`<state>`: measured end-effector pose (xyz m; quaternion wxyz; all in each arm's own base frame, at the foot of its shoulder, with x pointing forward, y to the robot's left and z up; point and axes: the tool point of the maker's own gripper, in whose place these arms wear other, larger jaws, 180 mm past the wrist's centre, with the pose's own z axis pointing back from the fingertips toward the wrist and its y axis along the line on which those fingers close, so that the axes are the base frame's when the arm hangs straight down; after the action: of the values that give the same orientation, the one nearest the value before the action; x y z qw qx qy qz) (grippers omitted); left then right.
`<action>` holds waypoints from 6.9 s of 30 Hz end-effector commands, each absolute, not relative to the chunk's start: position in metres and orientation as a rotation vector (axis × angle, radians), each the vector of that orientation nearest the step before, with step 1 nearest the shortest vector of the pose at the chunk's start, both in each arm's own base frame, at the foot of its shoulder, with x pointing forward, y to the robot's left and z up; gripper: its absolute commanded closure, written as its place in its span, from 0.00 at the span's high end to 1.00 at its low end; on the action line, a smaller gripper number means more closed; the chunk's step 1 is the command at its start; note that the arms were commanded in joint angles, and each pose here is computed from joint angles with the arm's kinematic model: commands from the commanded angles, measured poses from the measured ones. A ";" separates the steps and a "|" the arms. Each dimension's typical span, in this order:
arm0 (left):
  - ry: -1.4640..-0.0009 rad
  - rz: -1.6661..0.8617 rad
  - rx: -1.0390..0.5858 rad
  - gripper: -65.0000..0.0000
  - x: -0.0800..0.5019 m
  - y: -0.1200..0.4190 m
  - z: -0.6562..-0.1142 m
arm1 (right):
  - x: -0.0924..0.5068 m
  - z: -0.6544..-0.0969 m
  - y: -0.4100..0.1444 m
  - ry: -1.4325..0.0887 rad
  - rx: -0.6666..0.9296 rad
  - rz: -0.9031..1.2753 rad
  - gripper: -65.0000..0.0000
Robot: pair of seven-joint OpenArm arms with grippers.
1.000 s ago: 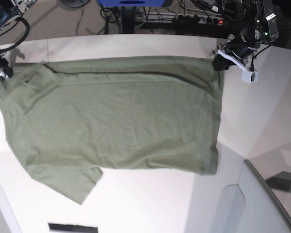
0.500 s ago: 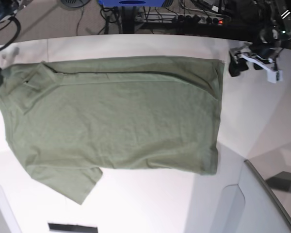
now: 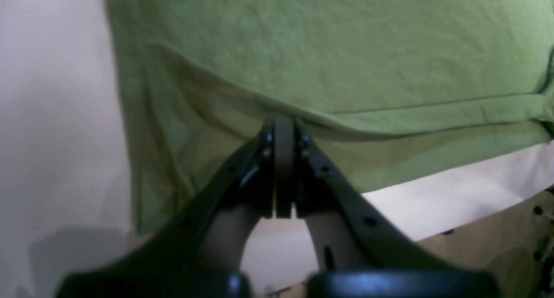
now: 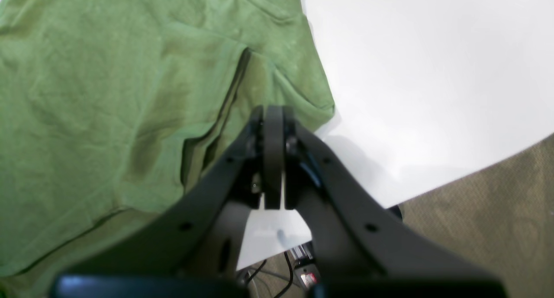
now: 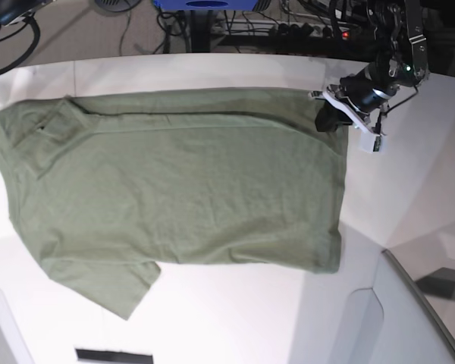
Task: Layout the t-shirt on the table in an organized manner, then fold the t-shirt properly
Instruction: 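Regrasp the shirt edge with the left gripper, then move the right gripper along the shirt edge and pinch the fabric, then hold the shirt edge with both grippers and pull it taut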
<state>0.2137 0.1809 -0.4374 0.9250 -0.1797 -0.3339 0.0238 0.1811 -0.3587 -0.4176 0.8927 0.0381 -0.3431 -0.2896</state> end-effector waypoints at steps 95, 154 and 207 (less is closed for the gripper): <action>-0.771 0.109 -0.163 0.00 0.238 0.244 -0.423 | 0.273 -0.464 -0.100 -0.431 0.450 0.306 0.00; -0.872 0.033 -0.082 0.00 0.257 0.251 -0.427 | 0.258 -0.443 -0.281 -0.636 0.182 -0.207 0.00; -0.872 0.051 0.007 0.00 0.250 0.280 -0.401 | 0.188 -0.463 -0.208 -0.493 0.343 -0.288 0.55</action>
<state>0.2426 0.2775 -0.4122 0.9145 0.0015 -0.4035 0.0304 0.1806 -0.2043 -0.4697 0.9485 0.1687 -0.2251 -0.1456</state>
